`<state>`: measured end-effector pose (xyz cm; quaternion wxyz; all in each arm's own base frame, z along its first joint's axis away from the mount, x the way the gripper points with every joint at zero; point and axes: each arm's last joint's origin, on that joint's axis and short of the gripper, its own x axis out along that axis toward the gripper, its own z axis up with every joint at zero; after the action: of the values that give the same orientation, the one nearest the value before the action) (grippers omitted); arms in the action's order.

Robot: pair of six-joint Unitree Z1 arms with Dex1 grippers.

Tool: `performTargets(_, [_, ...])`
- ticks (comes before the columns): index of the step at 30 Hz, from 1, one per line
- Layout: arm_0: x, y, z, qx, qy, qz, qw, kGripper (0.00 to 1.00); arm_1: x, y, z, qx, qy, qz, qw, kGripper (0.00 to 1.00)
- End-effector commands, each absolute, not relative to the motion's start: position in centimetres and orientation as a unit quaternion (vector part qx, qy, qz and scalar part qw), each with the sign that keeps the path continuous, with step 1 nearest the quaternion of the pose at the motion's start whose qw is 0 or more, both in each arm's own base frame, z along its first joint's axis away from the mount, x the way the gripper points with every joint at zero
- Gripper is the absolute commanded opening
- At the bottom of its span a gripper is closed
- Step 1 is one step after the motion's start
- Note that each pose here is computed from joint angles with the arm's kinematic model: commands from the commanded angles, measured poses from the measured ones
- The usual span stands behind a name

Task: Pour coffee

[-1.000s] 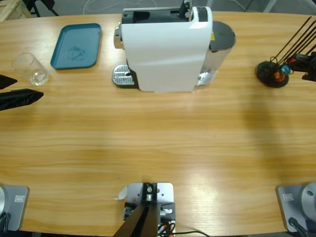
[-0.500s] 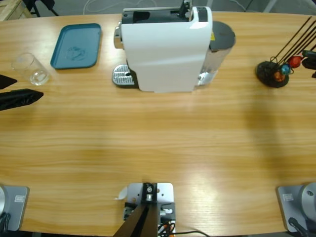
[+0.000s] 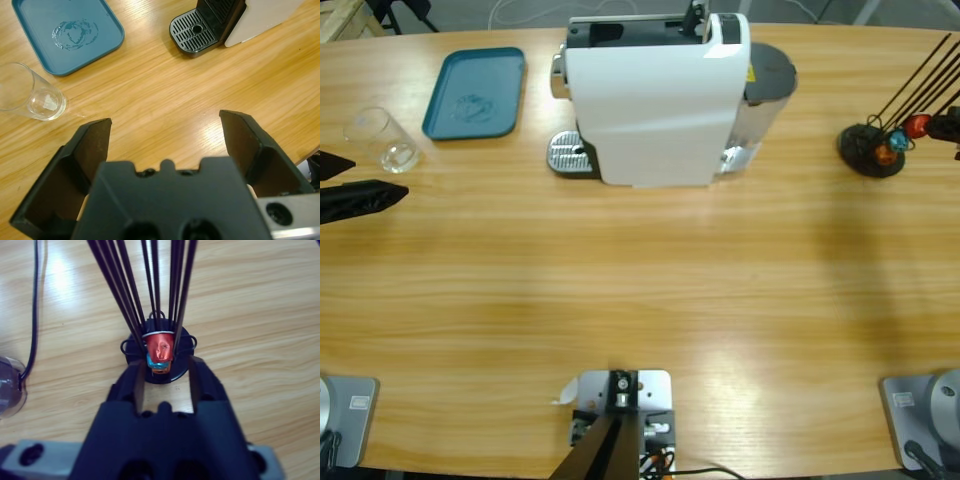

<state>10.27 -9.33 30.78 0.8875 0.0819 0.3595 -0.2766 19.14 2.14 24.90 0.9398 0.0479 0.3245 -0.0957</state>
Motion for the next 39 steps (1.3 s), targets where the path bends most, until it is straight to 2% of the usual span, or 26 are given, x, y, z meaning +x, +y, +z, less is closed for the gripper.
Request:
performTargets(1, [10.2,-9.4,29.5,0.100,0.375,-0.273,0.880,0.931,19.9,2.5,23.5,0.040,0.341,-0.090,0.935,0.826])
performTargets(7, [10.3,-9.5,29.4,0.101,0.377,-0.272,0.880,0.931,20.7,2.7,22.7,0.042,0.345,-0.092,0.933,0.805])
performTargets(11, [10.3,-9.5,29.4,0.101,0.377,-0.272,0.880,0.931,20.6,2.6,22.5,0.041,0.349,-0.094,0.932,0.725])
performTargets(14, [10.3,-9.5,29.4,0.101,0.376,-0.272,0.880,0.931,20.5,2.6,22.4,0.043,0.348,-0.095,0.932,0.706])
performTargets(16, [10.3,-9.5,29.4,0.100,0.376,-0.272,0.880,0.931,20.6,2.6,22.4,0.044,0.349,-0.095,0.932,0.614])
performTargets(17, [10.3,-9.5,29.5,0.100,0.376,-0.272,0.880,0.931,20.6,2.6,22.3,0.044,0.349,-0.095,0.931,0.599])
performTargets(29, [10.3,-9.5,29.5,0.100,0.376,-0.272,0.880,0.931,20.8,2.7,21.8,0.048,0.350,-0.098,0.930,0.589])
performTargets(31, [10.2,-9.5,29.5,0.100,0.375,-0.273,0.880,0.931,20.7,2.6,21.9,0.048,0.347,-0.100,0.931,0.464])
performTargets(32, [10.2,-9.5,29.5,0.100,0.375,-0.273,0.880,0.931,20.6,2.6,22.0,0.048,0.345,-0.100,0.932,0.451])
performTargets(34, [10.2,-9.5,29.5,0.100,0.375,-0.273,0.880,0.931,20.6,2.6,22.0,0.048,0.345,-0.100,0.932,0.320])
performTargets(36, [10.2,-9.5,29.5,0.100,0.375,-0.273,0.880,0.931,20.8,2.6,21.9,0.047,0.347,-0.101,0.931,0.062])
performTargets(37, [10.2,-9.5,29.5,0.100,0.375,-0.273,0.880,0.931,20.9,2.6,21.7,0.046,0.349,-0.101,0.930,0.000])
performTargets(39, [10.2,-9.5,29.5,0.100,0.375,-0.273,0.880,0.931,21.1,2.7,21.5,0.045,0.353,-0.102,0.929,0.000])
